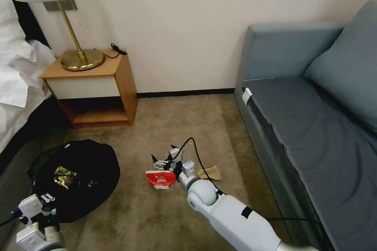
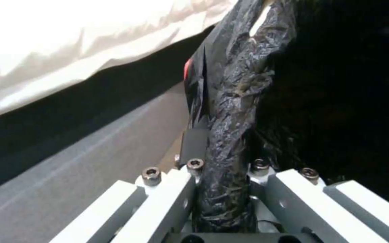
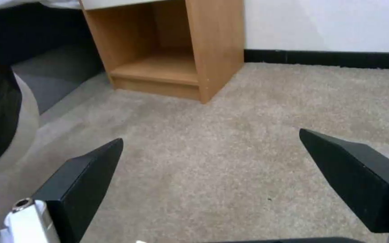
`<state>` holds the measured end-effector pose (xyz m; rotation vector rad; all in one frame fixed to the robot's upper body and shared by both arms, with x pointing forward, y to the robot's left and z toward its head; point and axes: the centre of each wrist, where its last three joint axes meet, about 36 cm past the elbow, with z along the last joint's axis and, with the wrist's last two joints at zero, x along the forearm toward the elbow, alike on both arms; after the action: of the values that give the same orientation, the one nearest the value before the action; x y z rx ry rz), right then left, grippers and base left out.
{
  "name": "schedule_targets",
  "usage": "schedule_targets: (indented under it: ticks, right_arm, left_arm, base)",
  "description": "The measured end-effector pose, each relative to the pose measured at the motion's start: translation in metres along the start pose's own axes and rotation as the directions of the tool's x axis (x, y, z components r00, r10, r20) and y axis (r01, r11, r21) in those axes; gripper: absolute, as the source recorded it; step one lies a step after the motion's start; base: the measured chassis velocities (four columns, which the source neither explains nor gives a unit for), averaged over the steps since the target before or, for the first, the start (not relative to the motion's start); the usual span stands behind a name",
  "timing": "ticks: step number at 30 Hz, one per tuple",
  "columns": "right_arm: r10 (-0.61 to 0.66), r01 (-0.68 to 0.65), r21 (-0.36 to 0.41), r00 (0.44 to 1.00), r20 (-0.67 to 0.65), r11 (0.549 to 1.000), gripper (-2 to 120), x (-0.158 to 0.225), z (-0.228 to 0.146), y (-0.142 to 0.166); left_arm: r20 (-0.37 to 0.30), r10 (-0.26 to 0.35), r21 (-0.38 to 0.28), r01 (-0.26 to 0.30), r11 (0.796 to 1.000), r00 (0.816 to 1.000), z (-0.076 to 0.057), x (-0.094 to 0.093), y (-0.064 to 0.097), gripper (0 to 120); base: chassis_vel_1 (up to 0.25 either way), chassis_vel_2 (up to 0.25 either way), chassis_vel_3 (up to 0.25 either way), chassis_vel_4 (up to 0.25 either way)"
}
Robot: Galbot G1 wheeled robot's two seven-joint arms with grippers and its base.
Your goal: Pick up the trash bin, then pick up the garbage on the floor and place it into the trash bin.
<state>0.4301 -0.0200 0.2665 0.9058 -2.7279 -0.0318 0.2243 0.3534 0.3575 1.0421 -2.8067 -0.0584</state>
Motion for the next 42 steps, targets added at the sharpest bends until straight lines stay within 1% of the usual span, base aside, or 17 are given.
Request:
schedule_targets:
  ticks: [8,10,11,15,16,18,19,21,23,25,28,31,32,35,39,42]
  right_arm:
    - [-0.009,0.01,0.058,1.0,-0.007,0.998,100,-0.002,0.004,0.001]
    - [-0.04,0.045,0.085,0.997,-0.066,0.995,100,0.002,0.004,-0.001]
    - [-0.04,0.045,0.085,0.997,-0.066,0.995,100,0.002,0.004,-0.001]
    - [-0.11,0.139,0.157,0.978,-0.177,0.978,100,0.007,0.004,-0.01]
    - [-0.11,0.139,0.157,0.978,-0.177,0.978,100,0.007,0.004,-0.01]
    - [-0.161,0.204,0.16,0.955,-0.247,0.966,100,0.006,0.001,-0.019]
    - [-0.202,0.254,0.146,0.933,-0.299,0.956,100,0.005,-0.002,-0.025]
    - [-0.249,0.314,0.143,0.903,-0.351,0.939,100,0.001,-0.003,-0.032]
    - [-0.258,0.331,0.149,0.894,-0.367,0.932,100,-0.002,-0.001,-0.034]
    - [-0.262,0.351,0.169,0.878,-0.4,0.921,100,-0.007,0.005,-0.037]
    - [-0.257,0.361,0.187,0.87,-0.42,0.914,100,-0.012,0.014,-0.037]
    - [-0.231,0.368,0.253,0.866,-0.444,0.895,100,-0.021,0.032,-0.038]
    - [-0.231,0.368,0.253,0.866,-0.444,0.895,100,-0.021,0.032,-0.038]
    - [-0.2,0.375,0.309,0.857,-0.474,0.874,100,-0.031,0.05,-0.041]
    - [-0.186,0.374,0.319,0.851,-0.491,0.871,100,-0.038,0.063,-0.04]
    - [-0.184,0.37,0.318,0.854,-0.487,0.873,98,-0.04,0.065,-0.041]
  left_arm:
    - [0.005,-0.008,0.0,0.008,1.0,1.0,-0.001,-0.002,0.003,3]
    - [0.004,-0.01,0.0,0.01,1.0,1.0,0.0,-0.002,0.003,3]
    - [0.004,-0.01,0.0,0.01,1.0,1.0,0.0,-0.002,0.003,3]
    - [0.001,-0.016,-0.005,0.016,1.0,1.0,0.002,-0.002,0.005,3]
    - [0.001,-0.016,-0.005,0.016,1.0,1.0,0.002,-0.002,0.005,3]
    - [0.0,-0.02,-0.009,0.02,1.0,1.0,0.002,-0.002,0.007,3]
    - [-0.001,-0.021,-0.013,0.021,1.0,1.0,0.003,-0.002,0.008,3]
    - [-0.001,-0.022,-0.019,0.022,1.0,1.0,0.003,-0.002,0.011,3]
    - [0.0,-0.024,-0.021,0.024,0.999,1.0,0.002,-0.002,0.012,3]
    - [0.003,-0.025,-0.026,0.025,0.999,1.0,0.001,-0.002,0.013,3]
    - [0.001,-0.026,-0.03,0.026,0.999,1.0,0.001,-0.002,0.014,3]
    - [0.001,-0.026,-0.033,0.026,0.999,1.0,0.001,-0.002,0.014,3]
    - [0.001,-0.026,-0.033,0.026,0.999,1.0,0.001,-0.002,0.014,3]
    - [-0.006,-0.027,-0.036,0.027,0.999,1.0,0.003,-0.002,0.013,3]
    - [-0.007,-0.027,-0.04,0.026,0.999,1.0,0.004,-0.002,0.012,3]
    - [-0.007,-0.027,-0.04,0.027,0.999,1.0,0.004,-0.002,0.012,3]
  base:
    - [-0.056,0.061,0.058,-0.049]
    - [-0.013,0.015,0.018,-0.027]
    - [0.0,0.0,0.0,0.0]
    - [0.0,0.0,0.0,0.0]
    - [0.0,0.0,0.0,0.0]
    - [0.0,0.0,0.0,0.0]
    - [0.0,0.0,0.0,0.0]
    - [0.0,0.0,0.0,0.0]
    - [0.0,0.0,0.0,0.0]
    - [0.0,0.0,0.0,0.0]
    - [0.0,0.0,0.0,0.0]
    - [0.0,0.0,0.0,0.0]
    - [0.0,0.0,0.0,0.0]
    - [0.0,0.0,0.0,0.0]
    - [0.0,0.0,0.0,0.0]
    - [0.0,0.0,0.0,0.0]
